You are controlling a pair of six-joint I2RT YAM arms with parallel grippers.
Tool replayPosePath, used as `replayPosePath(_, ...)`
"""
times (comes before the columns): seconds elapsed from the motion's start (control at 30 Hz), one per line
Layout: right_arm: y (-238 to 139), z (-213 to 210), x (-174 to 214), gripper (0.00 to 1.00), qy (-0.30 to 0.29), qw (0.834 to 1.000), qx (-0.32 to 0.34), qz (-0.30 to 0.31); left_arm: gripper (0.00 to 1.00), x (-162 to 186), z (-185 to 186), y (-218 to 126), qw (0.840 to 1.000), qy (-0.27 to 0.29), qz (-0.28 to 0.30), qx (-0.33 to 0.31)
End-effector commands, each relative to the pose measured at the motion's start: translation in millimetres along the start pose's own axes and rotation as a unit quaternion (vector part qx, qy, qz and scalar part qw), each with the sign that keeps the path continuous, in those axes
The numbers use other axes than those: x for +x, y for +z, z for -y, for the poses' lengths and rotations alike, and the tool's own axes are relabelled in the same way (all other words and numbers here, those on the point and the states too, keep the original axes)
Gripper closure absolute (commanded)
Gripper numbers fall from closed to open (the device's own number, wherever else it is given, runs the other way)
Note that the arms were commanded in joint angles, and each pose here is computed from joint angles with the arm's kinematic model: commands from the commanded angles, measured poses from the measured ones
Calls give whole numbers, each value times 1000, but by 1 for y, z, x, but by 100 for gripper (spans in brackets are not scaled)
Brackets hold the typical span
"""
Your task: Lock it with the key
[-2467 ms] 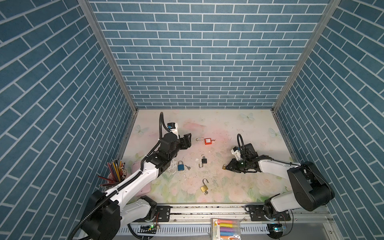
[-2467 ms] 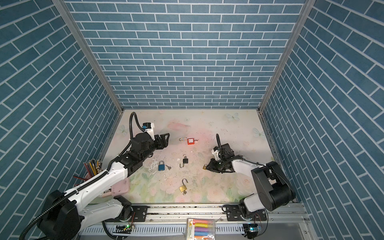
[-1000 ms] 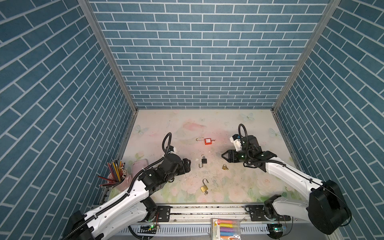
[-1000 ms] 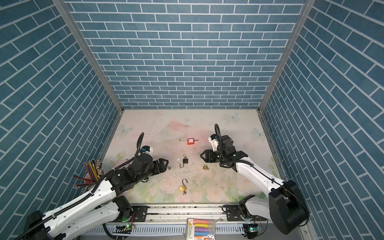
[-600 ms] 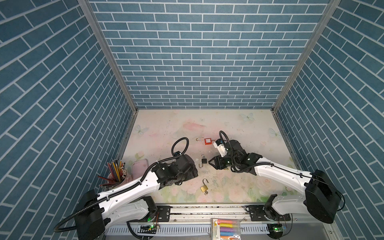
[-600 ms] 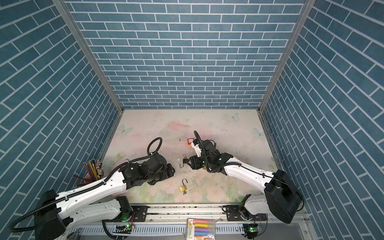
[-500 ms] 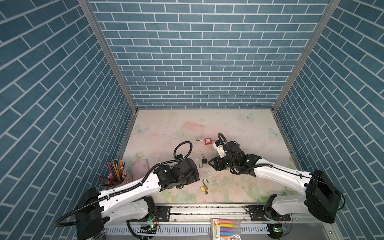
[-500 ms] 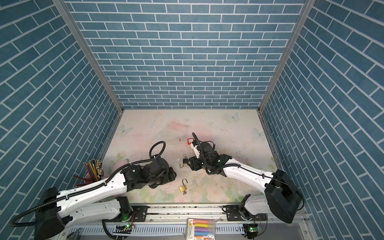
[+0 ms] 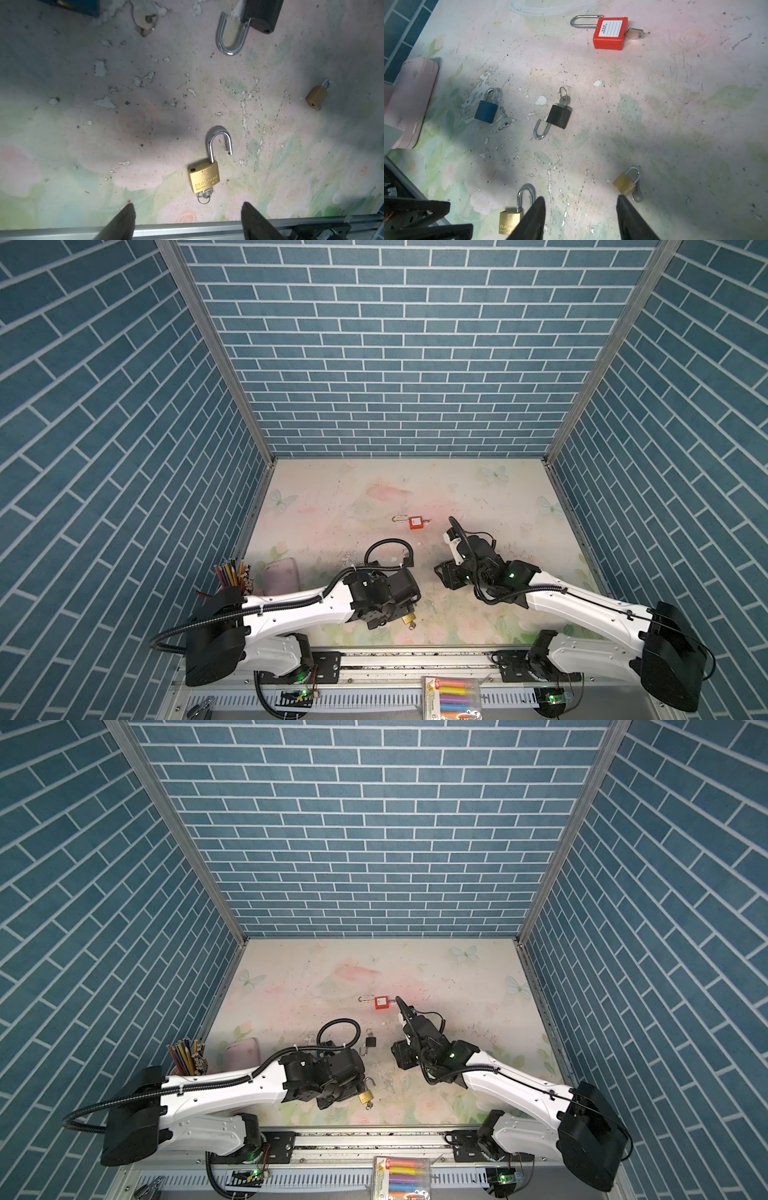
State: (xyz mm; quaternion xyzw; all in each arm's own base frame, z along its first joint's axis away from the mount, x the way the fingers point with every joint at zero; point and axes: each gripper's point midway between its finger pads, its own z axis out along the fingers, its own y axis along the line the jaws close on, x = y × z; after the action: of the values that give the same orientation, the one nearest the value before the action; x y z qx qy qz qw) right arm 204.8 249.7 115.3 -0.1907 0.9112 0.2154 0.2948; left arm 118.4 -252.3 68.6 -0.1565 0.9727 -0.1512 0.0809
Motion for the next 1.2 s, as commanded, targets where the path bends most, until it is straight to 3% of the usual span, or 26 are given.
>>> replayPosePath(0.0,-9,11,3,44,9,1000,27,3,19,8,8,6,1000,-26,4,-8)
replayPosePath(0.23,-9,20,15,44,-4,999,40,-7,21,28,12,34,998,-43,-12,-33)
replayPosePath(0.37,-12,25,20,44,-8,999,47,-9,26,28,17,44,998,-45,-6,-44)
replayPosePath(0.83,-14,33,27,44,-15,999,53,-1,47,28,13,57,990,-47,-5,-133)
replayPosePath(0.97,-14,32,25,44,-23,998,54,-1,50,32,7,61,985,-46,-13,-167)
replayPosePath(1.17,-14,32,22,44,-25,998,53,1,52,31,7,63,984,-54,-11,-170)
